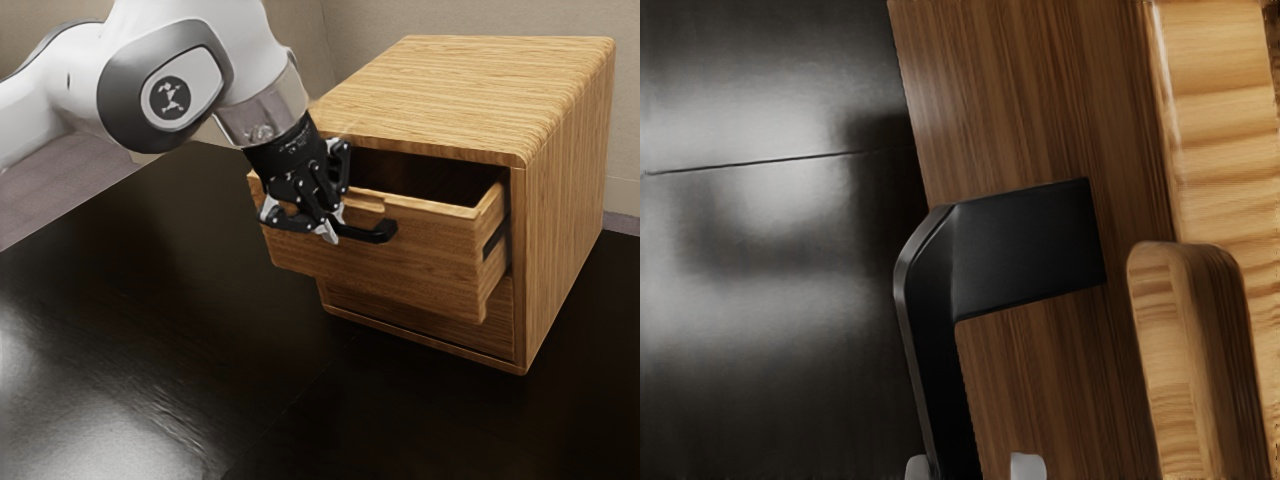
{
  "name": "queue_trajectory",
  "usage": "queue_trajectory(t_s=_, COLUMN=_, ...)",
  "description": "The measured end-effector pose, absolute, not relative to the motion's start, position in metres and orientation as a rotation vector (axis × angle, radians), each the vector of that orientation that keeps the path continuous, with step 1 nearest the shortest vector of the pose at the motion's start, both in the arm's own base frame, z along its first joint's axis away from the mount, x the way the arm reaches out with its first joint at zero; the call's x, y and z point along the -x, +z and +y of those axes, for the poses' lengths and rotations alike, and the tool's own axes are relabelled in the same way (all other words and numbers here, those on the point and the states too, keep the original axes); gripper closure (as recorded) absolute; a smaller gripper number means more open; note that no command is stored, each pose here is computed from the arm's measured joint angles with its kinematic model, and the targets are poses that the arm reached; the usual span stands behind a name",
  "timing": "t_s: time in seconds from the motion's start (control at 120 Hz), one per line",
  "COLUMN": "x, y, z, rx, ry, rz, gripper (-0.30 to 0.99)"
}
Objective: Pull the drawer handle with one arm to open the drawer
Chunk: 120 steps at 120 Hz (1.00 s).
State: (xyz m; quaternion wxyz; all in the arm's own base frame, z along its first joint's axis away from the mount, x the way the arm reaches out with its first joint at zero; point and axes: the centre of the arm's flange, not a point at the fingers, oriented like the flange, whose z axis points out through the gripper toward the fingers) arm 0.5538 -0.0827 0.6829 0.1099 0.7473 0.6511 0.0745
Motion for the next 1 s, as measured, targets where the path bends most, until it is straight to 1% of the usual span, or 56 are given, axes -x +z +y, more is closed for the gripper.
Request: queue_trajectory(t_s=1.0, x=-0.489, y=0.683, z=-0.089, rx=-2.187, ry=0.211, rz=1.921, gripper=0.79)
